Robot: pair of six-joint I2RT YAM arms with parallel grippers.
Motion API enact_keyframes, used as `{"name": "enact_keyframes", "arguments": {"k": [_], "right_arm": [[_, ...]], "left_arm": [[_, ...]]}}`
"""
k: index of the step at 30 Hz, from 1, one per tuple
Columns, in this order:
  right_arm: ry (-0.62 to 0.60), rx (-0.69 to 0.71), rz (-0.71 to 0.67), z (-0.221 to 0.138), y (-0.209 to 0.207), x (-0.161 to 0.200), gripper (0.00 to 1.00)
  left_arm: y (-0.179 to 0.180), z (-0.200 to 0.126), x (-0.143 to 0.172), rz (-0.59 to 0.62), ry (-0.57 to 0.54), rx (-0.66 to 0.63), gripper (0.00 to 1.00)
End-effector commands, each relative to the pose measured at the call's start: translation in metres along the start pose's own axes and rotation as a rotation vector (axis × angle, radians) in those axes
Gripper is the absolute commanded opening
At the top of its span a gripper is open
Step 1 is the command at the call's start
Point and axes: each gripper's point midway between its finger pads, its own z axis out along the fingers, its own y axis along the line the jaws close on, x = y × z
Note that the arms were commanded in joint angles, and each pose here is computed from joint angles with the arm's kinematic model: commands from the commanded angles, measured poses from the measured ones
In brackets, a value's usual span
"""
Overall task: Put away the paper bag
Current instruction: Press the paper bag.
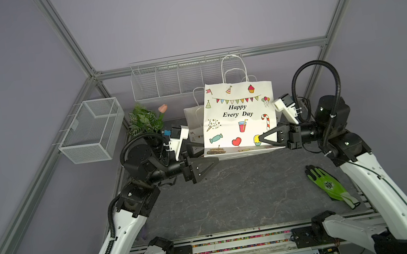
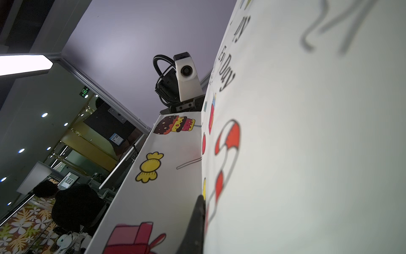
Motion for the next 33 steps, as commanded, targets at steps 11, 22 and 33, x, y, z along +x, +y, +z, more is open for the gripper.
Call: {"name": "enact_keyframes", "arguments": {"k": [11,22,33], "right_arm": [[0.030,-0.060,-0.046,0.009,0.014,0.000,0.07],[0.046,0.003,-0.077,0.008,0.007,0.009,0.27],[-0.043,0.042,-0.214,0.001,0.025,-0.007,0.76]], "left_arm": [[-0.022,0.010,-0.001,0.011,0.031,0.115,0.56],[-0.023,0.008,-0.003,0.012,0.021,0.101,0.09],[-0.013,0.009,0.003,-0.015,0.021,0.064,0.00]]}}
